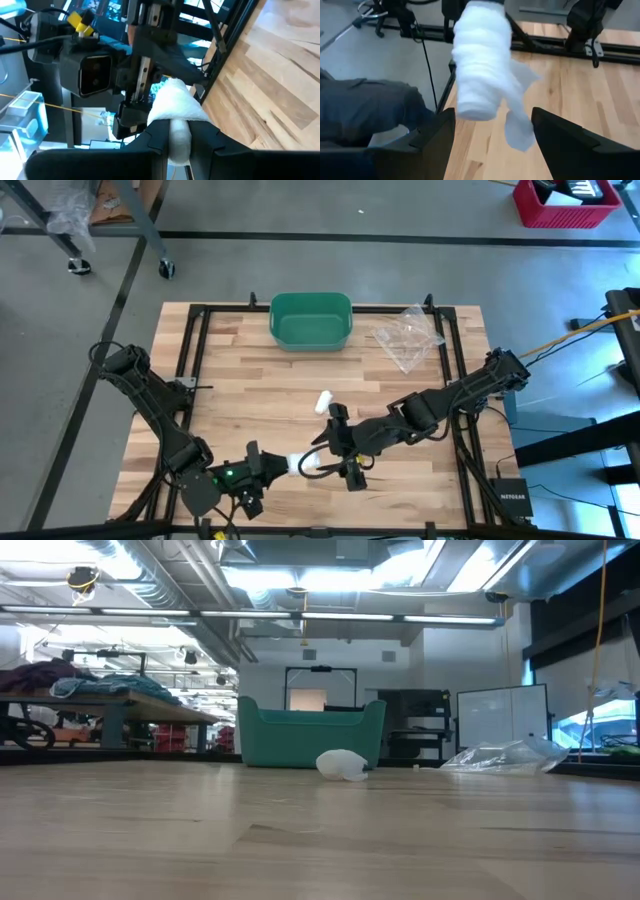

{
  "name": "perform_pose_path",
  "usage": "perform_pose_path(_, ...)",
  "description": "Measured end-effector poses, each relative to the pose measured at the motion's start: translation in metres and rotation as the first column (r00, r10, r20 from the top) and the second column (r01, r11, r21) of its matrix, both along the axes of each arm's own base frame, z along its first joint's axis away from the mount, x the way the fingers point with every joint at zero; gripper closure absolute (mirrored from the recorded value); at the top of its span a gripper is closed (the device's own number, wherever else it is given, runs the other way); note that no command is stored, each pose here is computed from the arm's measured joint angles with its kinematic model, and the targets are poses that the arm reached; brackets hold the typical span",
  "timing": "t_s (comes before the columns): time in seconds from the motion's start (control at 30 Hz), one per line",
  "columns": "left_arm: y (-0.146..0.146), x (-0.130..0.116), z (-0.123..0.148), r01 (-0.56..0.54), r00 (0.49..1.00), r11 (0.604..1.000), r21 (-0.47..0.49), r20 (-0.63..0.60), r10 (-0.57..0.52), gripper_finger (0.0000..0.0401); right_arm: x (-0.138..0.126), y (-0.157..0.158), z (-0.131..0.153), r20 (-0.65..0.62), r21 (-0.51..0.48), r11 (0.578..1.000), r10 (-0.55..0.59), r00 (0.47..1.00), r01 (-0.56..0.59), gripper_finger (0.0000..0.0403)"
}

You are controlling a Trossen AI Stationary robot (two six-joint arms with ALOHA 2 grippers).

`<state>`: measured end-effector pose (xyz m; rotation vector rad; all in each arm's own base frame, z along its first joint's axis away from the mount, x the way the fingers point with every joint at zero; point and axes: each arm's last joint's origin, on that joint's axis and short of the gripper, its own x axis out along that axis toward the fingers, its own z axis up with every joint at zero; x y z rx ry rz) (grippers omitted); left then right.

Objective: Roll bandage
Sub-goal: Roll the bottom white bandage

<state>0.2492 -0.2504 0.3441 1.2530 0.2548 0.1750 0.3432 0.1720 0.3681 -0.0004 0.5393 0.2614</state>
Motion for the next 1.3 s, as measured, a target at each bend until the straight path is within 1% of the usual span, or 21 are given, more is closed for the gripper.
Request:
perform_pose_path(0.07,0.000,0.000,0.000,-0.001,1.000,1.000,0.000,-0.001,0.001,0.0361,0.000,0.000,-0.001,-0.010,-0.003,1.000,0.003,1.000,-0.003,0.0136)
perform_pose_path(0.17,0.000,0.000,0.000,-0.004,1.000,1.000,-0.027,0.006,0.004,0.0361,-0.003,-0.001,0.001,-0.015,-0.005,1.000,0.003,1.000,-0.004,0.0136)
perform_pose_path(0.3,-0.001,-0.001,0.000,-0.004,1.000,0.997,-0.079,0.022,0.006,0.0361,-0.012,-0.006,0.009,-0.016,-0.013,1.000,-0.006,1.000,0.006,0.0136)
perform_pose_path(0.37,-0.004,-0.004,0.000,0.003,0.999,0.993,-0.115,0.035,0.001,0.0361,-0.018,-0.009,0.009,-0.061,-0.032,0.999,-0.005,0.998,0.003,0.0136)
perform_pose_path(0.43,-0.007,-0.007,0.005,0.008,0.997,0.987,-0.161,0.073,0.004,0.0361,-0.024,-0.009,0.009,-0.087,-0.043,0.999,0.000,0.996,-0.004,0.0136)
perform_pose_path(0.53,-0.012,-0.012,0.016,0.005,0.986,0.961,-0.277,0.164,0.042,0.0361,-0.030,-0.005,0.012,-0.022,-0.062,0.998,0.028,0.999,-0.029,0.0136)
perform_pose_path(0.6,-0.014,-0.016,0.022,0.004,0.974,0.935,-0.354,0.211,0.075,0.0361,-0.032,-0.001,0.012,0.075,-0.081,0.997,0.022,0.997,-0.015,0.0136)
perform_pose_path(0.67,-0.013,-0.017,0.025,-0.011,0.968,0.920,-0.392,0.227,0.109,0.0361,-0.029,0.004,0.006,0.173,-0.100,0.995,0.030,0.984,-0.013,0.0136)
perform_pose_path(0.77,-0.012,-0.016,0.024,-0.026,0.966,0.916,-0.401,0.227,0.127,0.0361,-0.023,0.006,-0.008,0.279,-0.117,0.993,0.028,0.960,0.005,0.0136)
perform_pose_path(0.83,-0.012,-0.015,0.024,-0.028,0.965,0.915,-0.403,0.227,0.130,0.0361,-0.020,0.005,-0.016,0.327,-0.098,0.995,-0.001,0.945,0.035,0.0136)
perform_pose_path(0.93,-0.012,-0.016,0.024,-0.026,0.964,0.909,-0.416,0.230,0.133,0.0361,-0.015,-0.003,-0.026,0.331,-0.097,0.993,-0.028,0.943,0.064,0.0136)
perform_pose_path(1.07,-0.012,-0.016,0.024,-0.025,0.964,0.909,-0.416,0.231,0.132,0.0361,-0.011,-0.011,-0.024,0.340,-0.090,0.992,-0.054,0.939,0.089,0.0136)
perform_pose_path(1.17,-0.012,-0.016,0.024,-0.025,0.964,0.908,-0.418,0.231,0.133,0.0361,-0.010,-0.011,-0.022,0.368,-0.101,0.991,-0.045,0.929,0.088,0.0136)
perform_pose_path(1.3,-0.012,-0.015,0.024,-0.025,0.964,0.908,-0.418,0.231,0.133,0.0361,-0.010,-0.009,-0.018,0.401,-0.100,0.995,0.016,0.916,0.026,0.0139)
